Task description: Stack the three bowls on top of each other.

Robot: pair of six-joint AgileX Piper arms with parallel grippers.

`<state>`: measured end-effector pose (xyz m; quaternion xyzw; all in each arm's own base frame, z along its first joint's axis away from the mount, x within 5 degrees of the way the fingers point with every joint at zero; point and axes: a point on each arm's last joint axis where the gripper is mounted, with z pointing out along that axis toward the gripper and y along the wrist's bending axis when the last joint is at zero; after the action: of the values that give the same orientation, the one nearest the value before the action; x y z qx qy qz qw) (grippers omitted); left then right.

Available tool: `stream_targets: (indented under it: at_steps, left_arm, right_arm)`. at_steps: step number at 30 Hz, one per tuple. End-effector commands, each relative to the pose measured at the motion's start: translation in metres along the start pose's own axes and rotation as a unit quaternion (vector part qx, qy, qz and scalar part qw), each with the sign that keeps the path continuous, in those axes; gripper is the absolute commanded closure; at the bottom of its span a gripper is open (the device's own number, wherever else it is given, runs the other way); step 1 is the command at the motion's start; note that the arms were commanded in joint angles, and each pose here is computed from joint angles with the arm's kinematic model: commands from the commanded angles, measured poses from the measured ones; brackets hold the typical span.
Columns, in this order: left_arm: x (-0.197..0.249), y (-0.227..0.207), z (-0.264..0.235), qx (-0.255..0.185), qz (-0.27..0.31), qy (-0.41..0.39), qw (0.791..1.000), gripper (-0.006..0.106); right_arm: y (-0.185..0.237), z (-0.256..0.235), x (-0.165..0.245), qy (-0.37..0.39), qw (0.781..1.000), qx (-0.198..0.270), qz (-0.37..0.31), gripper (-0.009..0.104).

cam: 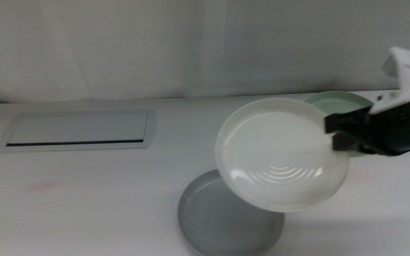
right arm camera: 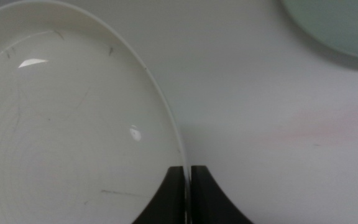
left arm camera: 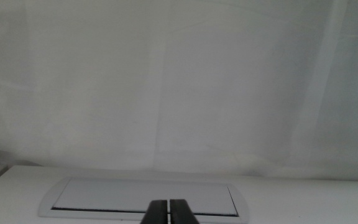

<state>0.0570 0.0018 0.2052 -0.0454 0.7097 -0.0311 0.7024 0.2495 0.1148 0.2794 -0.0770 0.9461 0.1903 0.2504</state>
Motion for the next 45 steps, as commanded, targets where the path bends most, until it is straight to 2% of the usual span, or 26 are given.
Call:
stream_targets:
  at_steps: [1, 21, 40, 43, 45]
  left_arm:
    - [0.007, 0.001, -0.002, 0.001, -0.007, -0.006, 1.000, 0.103]
    - [0.007, 0.001, -0.002, 0.001, -0.007, -0.006, 1.000, 0.103]
    - [0.007, 0.001, -0.002, 0.001, -0.007, -0.006, 1.000, 0.103]
    - [0.007, 0.001, -0.002, 0.001, -0.007, -0.006, 1.000, 0.103]
    - [0.007, 0.001, -0.002, 0.001, -0.007, -0.006, 1.000, 0.103]
  right_arm:
    - [0.009, 0.015, -0.002, -0.003, 1.000, -0.006, -0.007, 0.098]
    - [0.032, 0.121, 0.027, 0.084, 0.996, 0.004, -0.021, 0.098]
    - [0.030, 0.145, 0.035, 0.123, 0.991, 0.023, -0.049, 0.097]
    - [0.030, 0.145, 0.034, 0.122, 0.990, 0.026, -0.061, 0.089]
    - [0.030, 0.144, 0.033, 0.124, 0.990, 0.028, -0.069, 0.075]
